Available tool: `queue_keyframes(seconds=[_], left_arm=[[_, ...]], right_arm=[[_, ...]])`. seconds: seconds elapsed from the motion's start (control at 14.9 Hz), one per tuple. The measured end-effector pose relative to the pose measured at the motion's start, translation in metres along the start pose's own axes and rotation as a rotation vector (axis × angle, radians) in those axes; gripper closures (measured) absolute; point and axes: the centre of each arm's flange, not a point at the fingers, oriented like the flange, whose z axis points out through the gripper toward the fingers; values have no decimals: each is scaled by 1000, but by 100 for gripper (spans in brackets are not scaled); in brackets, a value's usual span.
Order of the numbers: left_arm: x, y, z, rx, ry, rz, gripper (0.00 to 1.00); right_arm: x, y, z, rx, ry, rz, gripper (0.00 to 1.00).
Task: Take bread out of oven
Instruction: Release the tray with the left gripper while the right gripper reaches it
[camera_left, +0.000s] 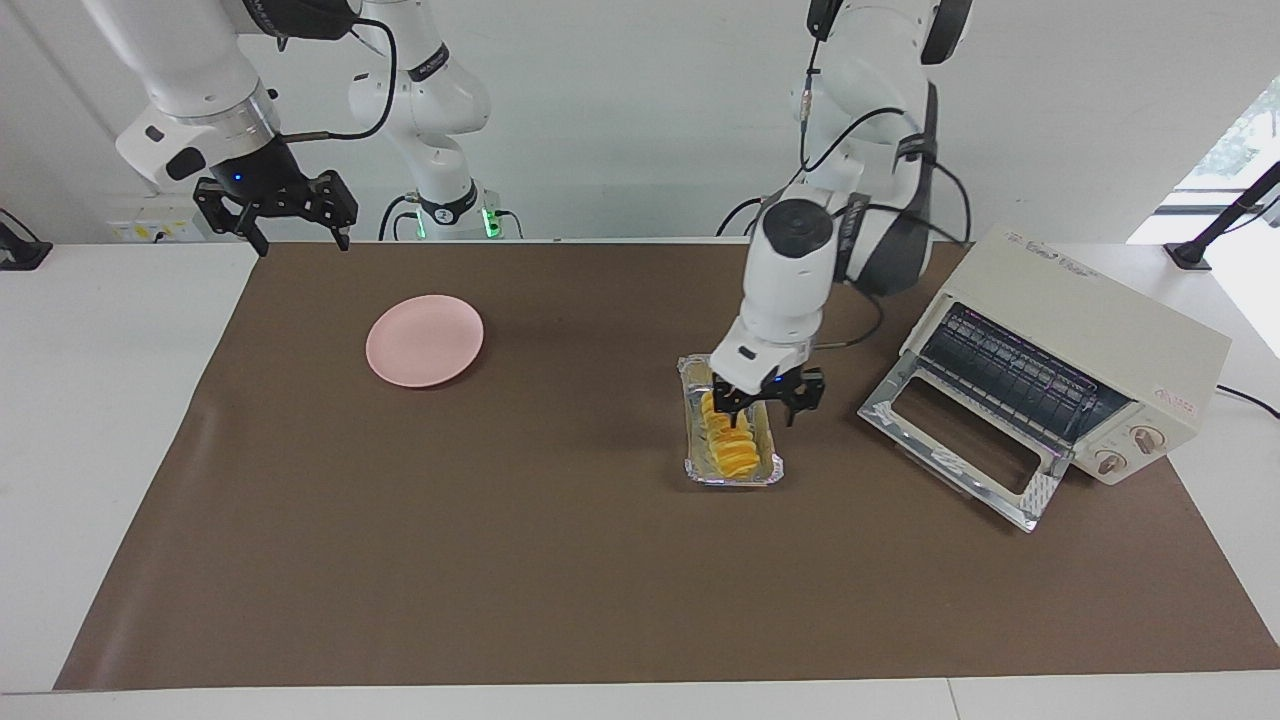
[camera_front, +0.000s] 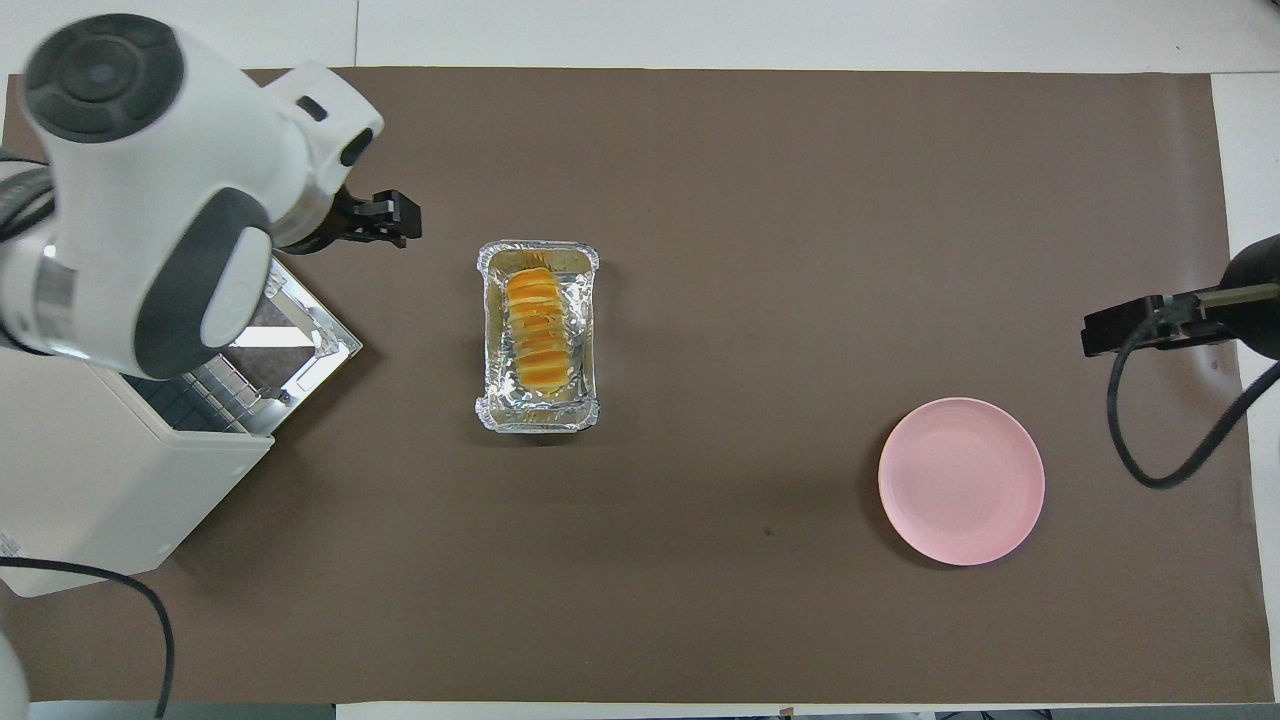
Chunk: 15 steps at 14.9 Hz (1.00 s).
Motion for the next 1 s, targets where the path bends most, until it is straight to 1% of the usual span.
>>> queue_keyframes(seconds=[0.13,0.2,0.4,0.47,0.67,0.87,1.0], left_arm=[[-10,-44,-28,-8,-39,-6,0],[-18,-57,-39,-5,-61,2,0],[-48,-79,-69,12,-140,-1,0],[-56,-82,-77,15,-152,-2,0],[-70,-83,-86,16,-158,3,0],[-72,-80,-85,12,-156,44,0],[-69,-79,-79,6,-168,53,0]], right_arm=[[5,-37,8,0,22,13,0],[8,-56,13,2,35,18,0],[18,-112,35,9,50,45,0],[23,-133,44,14,57,58,0],[36,-206,82,34,80,107,0],[41,-283,128,54,84,158,0],[49,-322,156,58,73,192,0]])
